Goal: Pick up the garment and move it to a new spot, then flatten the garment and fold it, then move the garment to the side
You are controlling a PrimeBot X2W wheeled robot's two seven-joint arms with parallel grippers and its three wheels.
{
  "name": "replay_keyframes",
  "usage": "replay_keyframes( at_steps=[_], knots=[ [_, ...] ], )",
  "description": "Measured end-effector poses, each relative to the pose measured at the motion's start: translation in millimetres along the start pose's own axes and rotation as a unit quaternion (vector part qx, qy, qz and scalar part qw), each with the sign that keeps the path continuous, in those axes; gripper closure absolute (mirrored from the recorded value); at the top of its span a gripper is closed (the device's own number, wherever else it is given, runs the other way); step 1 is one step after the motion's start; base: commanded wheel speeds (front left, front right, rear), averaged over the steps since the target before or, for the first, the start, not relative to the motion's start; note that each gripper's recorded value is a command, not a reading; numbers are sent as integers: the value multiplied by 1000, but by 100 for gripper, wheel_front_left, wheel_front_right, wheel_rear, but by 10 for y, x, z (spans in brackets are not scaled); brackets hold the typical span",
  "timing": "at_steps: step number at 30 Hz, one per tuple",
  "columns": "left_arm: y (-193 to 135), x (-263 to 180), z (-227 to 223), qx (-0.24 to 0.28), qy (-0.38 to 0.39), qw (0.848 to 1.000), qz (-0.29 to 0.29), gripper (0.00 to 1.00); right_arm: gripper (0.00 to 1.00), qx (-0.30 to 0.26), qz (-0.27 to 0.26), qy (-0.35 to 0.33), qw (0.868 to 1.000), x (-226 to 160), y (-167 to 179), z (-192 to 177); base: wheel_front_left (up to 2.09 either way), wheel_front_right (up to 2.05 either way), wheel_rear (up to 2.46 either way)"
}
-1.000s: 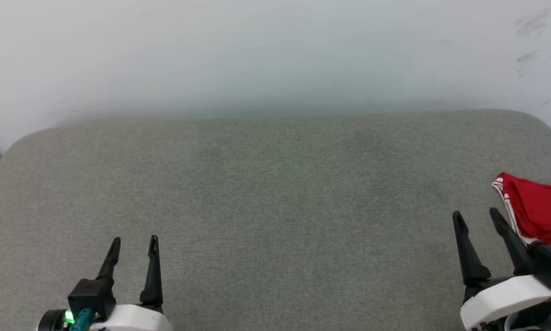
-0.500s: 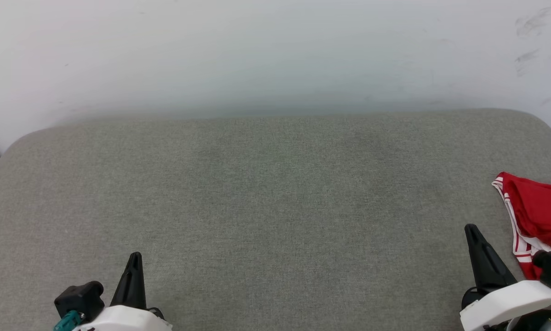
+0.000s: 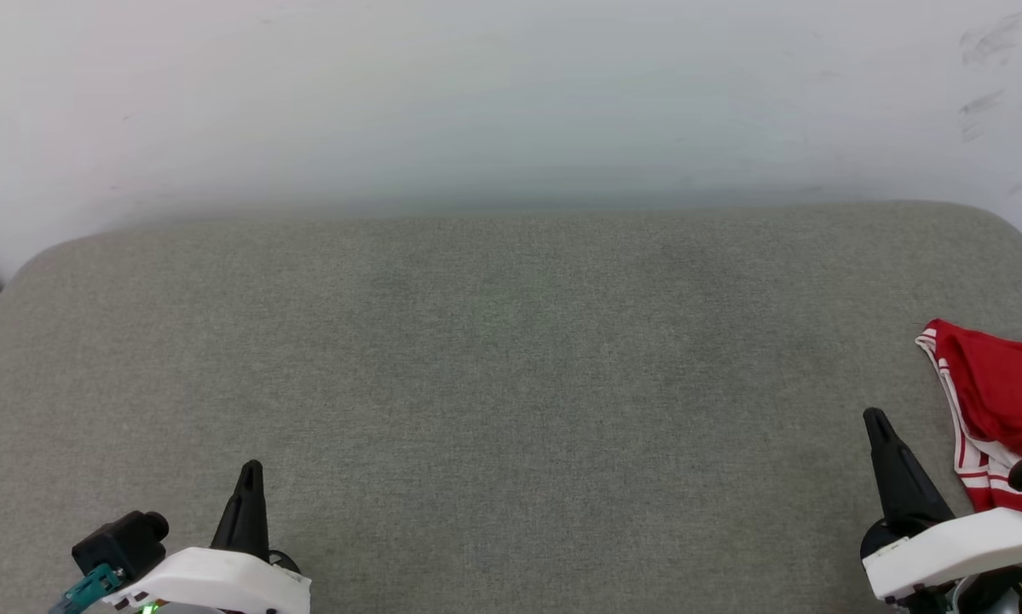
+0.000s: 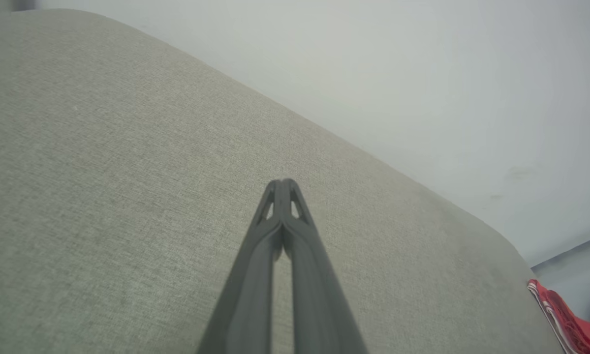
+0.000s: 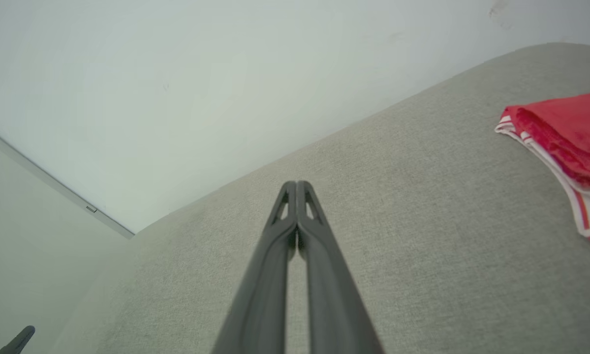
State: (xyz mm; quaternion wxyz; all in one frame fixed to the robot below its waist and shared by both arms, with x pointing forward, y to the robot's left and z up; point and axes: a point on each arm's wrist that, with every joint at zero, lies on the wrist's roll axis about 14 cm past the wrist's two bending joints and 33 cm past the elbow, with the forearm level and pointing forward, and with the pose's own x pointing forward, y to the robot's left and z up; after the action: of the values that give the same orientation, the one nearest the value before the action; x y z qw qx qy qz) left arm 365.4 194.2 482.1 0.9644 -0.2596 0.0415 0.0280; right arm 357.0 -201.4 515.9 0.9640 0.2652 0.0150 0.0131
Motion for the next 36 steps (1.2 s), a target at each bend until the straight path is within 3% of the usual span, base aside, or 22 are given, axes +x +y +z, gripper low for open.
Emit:
replay_keyframes(
  at_steps=[16, 36],
  knots=[
    [20, 46, -5, -120, 13, 993, 6, 100, 100, 117, -4, -1, 993, 59, -28, -31, 0, 0, 0],
    [1, 101, 24, -243, 17, 970, 2, 100, 100, 238, -4, -5, 971, 133, -39, -47, 0, 0, 0]
  ],
)
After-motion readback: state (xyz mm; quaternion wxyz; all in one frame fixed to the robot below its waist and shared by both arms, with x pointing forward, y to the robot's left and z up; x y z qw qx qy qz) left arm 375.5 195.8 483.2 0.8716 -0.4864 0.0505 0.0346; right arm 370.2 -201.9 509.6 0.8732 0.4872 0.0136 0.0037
